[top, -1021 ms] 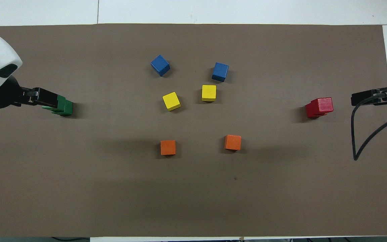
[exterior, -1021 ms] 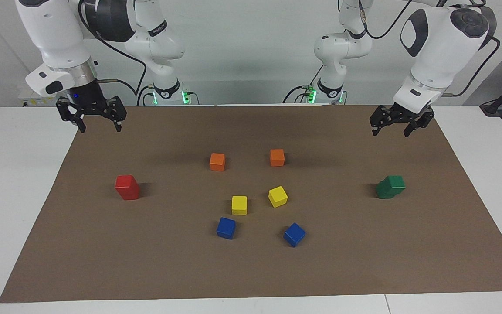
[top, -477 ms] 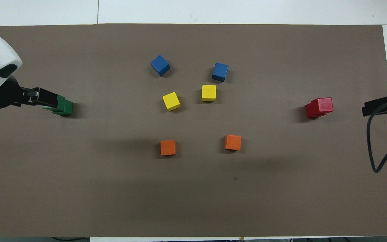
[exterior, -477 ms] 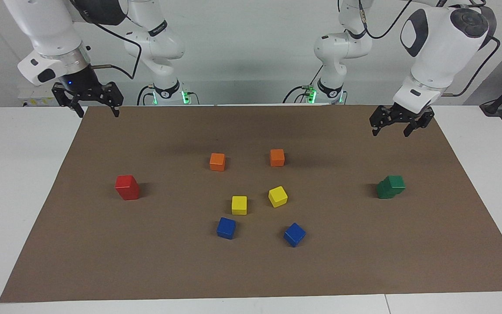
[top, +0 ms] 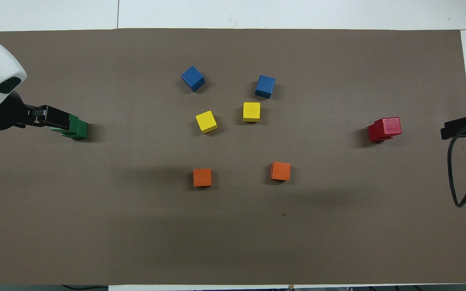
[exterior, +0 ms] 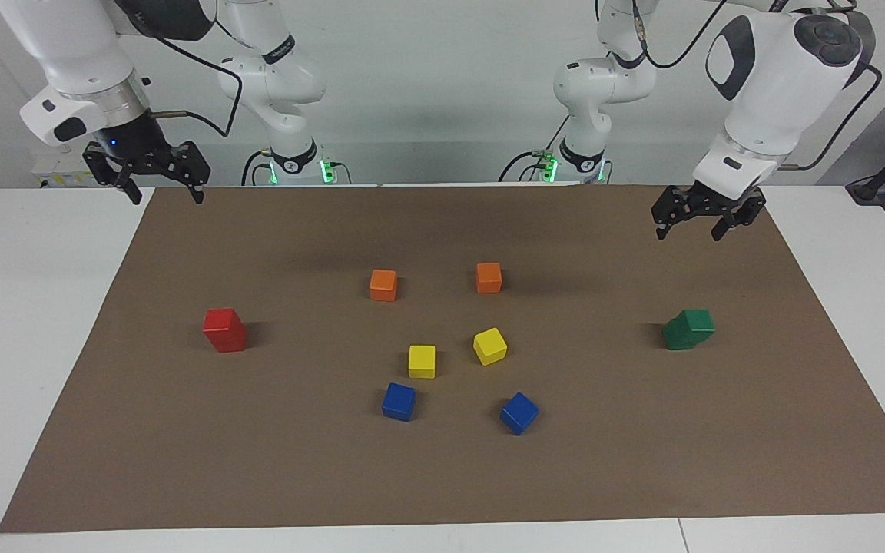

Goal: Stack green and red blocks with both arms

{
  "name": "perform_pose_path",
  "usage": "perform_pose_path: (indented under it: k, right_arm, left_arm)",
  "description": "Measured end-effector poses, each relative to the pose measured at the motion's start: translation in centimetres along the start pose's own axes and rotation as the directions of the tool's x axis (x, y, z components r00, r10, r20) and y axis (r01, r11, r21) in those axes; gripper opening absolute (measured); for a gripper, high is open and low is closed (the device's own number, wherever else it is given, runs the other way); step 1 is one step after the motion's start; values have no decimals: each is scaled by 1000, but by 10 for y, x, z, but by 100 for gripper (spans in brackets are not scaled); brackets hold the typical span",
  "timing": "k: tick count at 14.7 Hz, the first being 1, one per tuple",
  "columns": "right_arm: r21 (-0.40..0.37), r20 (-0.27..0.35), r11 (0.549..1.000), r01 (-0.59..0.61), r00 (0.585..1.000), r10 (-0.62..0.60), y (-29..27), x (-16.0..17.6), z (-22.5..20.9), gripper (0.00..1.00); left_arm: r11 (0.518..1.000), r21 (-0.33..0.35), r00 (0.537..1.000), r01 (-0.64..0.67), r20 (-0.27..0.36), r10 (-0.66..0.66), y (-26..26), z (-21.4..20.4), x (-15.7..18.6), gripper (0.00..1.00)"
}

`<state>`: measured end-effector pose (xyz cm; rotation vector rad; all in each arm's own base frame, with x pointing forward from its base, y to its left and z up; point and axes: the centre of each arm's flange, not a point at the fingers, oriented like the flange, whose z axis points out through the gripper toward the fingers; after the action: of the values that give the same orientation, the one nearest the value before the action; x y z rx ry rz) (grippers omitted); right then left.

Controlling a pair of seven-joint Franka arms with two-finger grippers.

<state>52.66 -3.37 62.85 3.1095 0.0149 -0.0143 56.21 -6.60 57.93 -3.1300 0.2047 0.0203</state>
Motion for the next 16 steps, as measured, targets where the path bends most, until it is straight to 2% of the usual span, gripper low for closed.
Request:
perform_pose_path:
  k: [16]
  right_arm:
    - [0,5,1000,-4,1000,4,0,1,2,100]
  left_arm:
    - [1000,0,1000,0,0,0,0,0,0,100]
